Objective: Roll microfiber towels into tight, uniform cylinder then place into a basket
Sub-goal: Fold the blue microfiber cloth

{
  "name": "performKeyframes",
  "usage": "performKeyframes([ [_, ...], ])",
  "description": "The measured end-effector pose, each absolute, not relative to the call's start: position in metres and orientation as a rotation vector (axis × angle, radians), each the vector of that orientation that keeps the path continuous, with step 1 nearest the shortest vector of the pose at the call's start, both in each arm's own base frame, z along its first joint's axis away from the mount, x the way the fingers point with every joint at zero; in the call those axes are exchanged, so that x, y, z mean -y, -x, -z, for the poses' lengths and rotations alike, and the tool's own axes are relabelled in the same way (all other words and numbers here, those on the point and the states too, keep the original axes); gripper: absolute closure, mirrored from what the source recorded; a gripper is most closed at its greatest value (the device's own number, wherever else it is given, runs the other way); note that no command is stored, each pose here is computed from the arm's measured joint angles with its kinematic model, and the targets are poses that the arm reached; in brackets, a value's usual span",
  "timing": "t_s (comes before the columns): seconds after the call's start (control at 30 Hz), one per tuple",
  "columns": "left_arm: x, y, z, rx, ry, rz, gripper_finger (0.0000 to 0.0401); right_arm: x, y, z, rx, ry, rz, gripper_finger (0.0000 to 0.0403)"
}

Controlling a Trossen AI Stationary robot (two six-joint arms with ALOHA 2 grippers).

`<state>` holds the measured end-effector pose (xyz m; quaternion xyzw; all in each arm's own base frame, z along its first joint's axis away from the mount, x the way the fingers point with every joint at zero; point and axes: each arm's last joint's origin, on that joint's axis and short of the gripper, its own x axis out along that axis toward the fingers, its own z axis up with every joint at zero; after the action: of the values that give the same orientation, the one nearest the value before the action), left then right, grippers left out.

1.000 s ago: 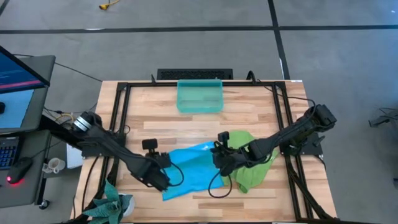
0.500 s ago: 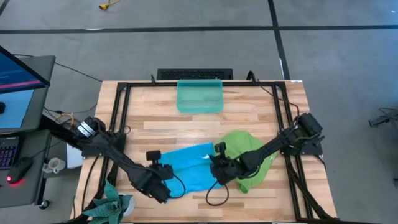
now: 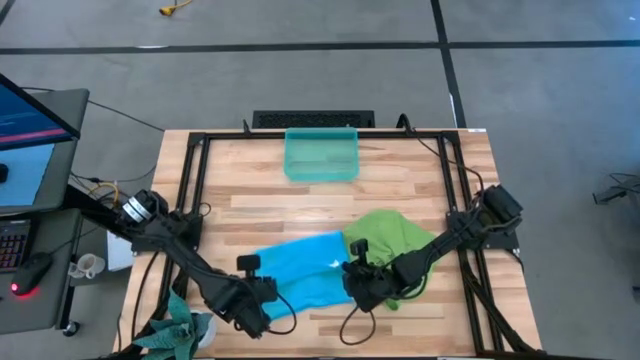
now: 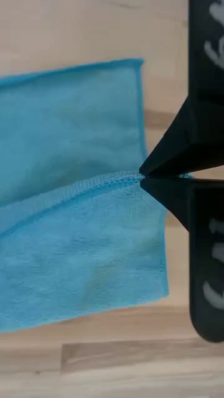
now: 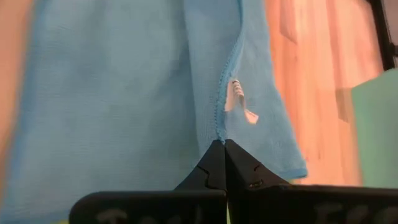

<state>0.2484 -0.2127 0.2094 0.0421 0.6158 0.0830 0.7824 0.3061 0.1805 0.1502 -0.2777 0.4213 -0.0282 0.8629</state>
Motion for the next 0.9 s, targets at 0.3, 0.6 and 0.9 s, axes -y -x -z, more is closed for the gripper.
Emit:
performKeyframes([
  [0.3,0.221,-0.243,-0.209,-1.334,-0.076,-0.147,0.0401,-0.193,-0.298,-0.15,-0.875,0.536,0.049,0.0395],
  [0.6,0.223,-0.245,-0.209,-1.313,-0.047,-0.136,0.0401,-0.195,-0.296,-0.149,-0.89,0.505,0.03,0.0395],
  [0.9,0.224,-0.245,-0.209,-1.33,-0.029,-0.126,0.0386,-0.196,-0.295,-0.148,-0.909,0.457,-0.005,0.0395],
])
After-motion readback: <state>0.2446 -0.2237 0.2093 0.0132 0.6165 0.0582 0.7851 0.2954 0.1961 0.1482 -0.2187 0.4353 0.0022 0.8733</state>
